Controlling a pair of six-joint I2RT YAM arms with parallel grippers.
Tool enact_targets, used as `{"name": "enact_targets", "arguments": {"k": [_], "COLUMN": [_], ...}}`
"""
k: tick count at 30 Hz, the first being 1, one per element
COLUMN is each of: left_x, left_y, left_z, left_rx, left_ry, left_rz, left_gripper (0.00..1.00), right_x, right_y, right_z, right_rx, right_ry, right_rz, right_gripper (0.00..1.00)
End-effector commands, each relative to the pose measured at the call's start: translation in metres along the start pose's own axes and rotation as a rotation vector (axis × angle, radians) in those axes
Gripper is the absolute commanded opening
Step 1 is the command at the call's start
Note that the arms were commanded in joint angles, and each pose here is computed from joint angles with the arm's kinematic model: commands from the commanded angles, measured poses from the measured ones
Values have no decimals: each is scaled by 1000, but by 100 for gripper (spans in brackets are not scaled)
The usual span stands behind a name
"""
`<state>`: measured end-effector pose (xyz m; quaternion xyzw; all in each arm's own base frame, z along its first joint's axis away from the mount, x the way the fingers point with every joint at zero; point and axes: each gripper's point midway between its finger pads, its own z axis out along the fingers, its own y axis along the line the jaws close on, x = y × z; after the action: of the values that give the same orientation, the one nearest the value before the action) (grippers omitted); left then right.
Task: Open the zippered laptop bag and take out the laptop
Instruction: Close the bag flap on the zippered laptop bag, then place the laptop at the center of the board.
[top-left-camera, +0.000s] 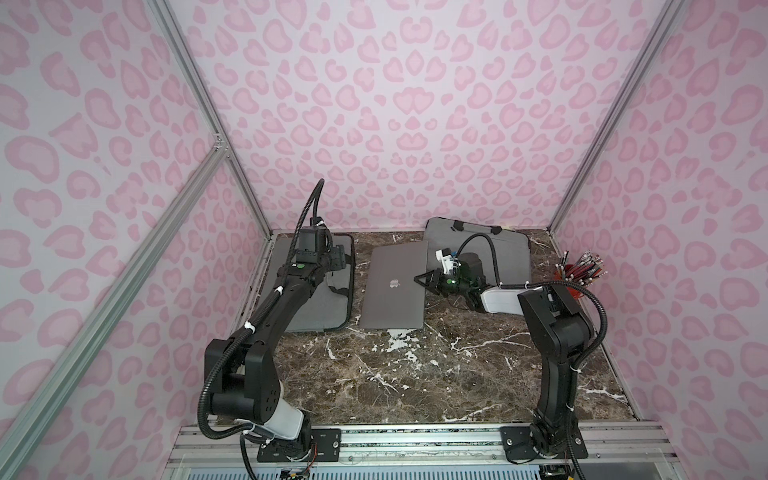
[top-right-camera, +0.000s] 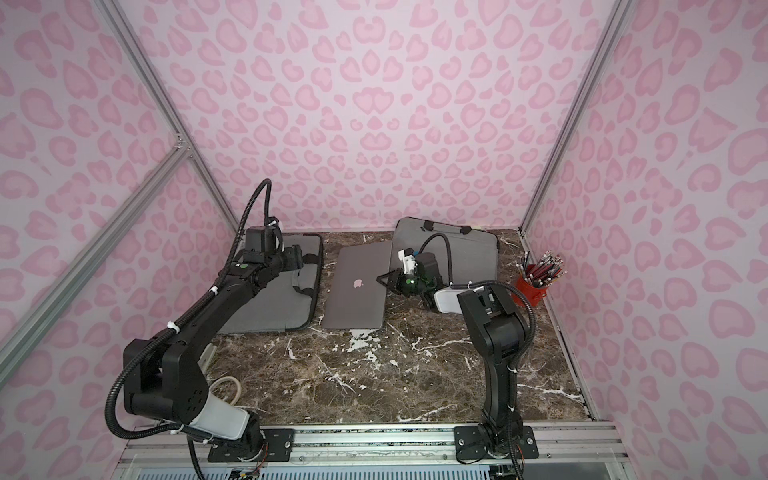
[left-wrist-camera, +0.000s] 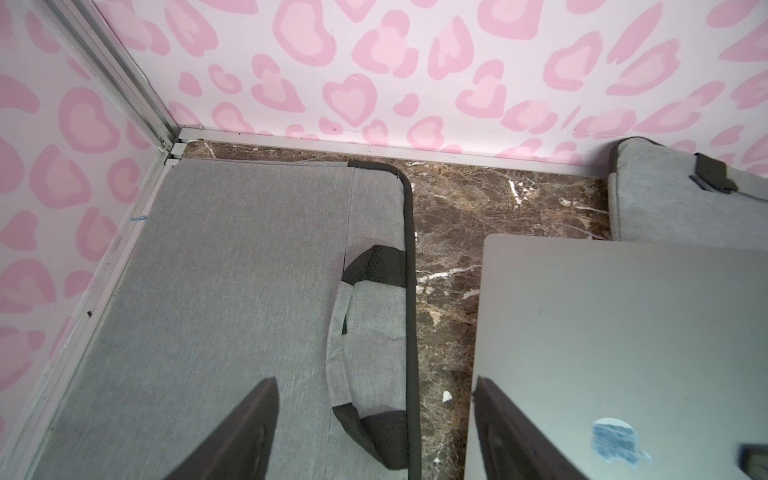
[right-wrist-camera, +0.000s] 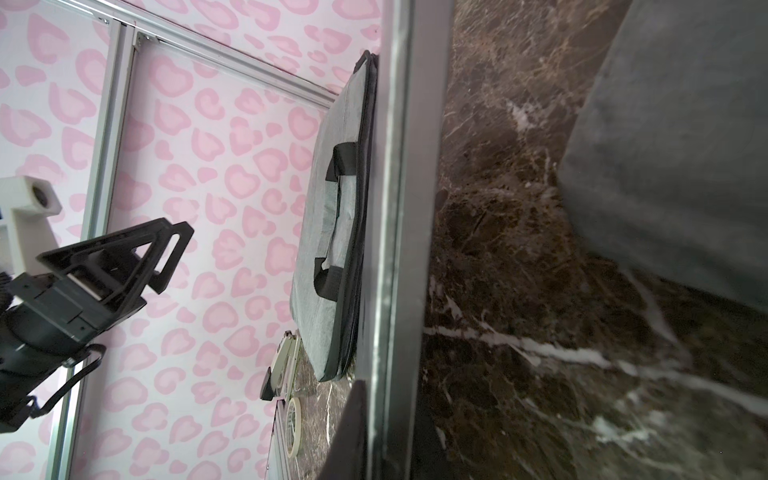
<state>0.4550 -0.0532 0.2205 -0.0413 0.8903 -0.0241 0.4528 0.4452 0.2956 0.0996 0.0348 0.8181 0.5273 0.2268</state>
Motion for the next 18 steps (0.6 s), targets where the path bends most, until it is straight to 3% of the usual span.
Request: {"name": "enact_targets", "arguments": {"k": [1,7,18], "left_x": [8,38,107], "left_y": [-3,-14,-36], "left_z": [-9,-17,-19], "left_rx": [34,114,186], "left_ry": [25,72,205], "left_rz": [-50,-132,-188], "left_gripper": [77,75,56], "right_x": [-12,-21,-23], "right_y": [-12,-19,-22], "right_z": [8,24,42], "right_rx": [45,57,79], "right_ry": [-29,-16,-56], "right_rz": [-102,-78,-35], "right_gripper": [0,0,0]}}
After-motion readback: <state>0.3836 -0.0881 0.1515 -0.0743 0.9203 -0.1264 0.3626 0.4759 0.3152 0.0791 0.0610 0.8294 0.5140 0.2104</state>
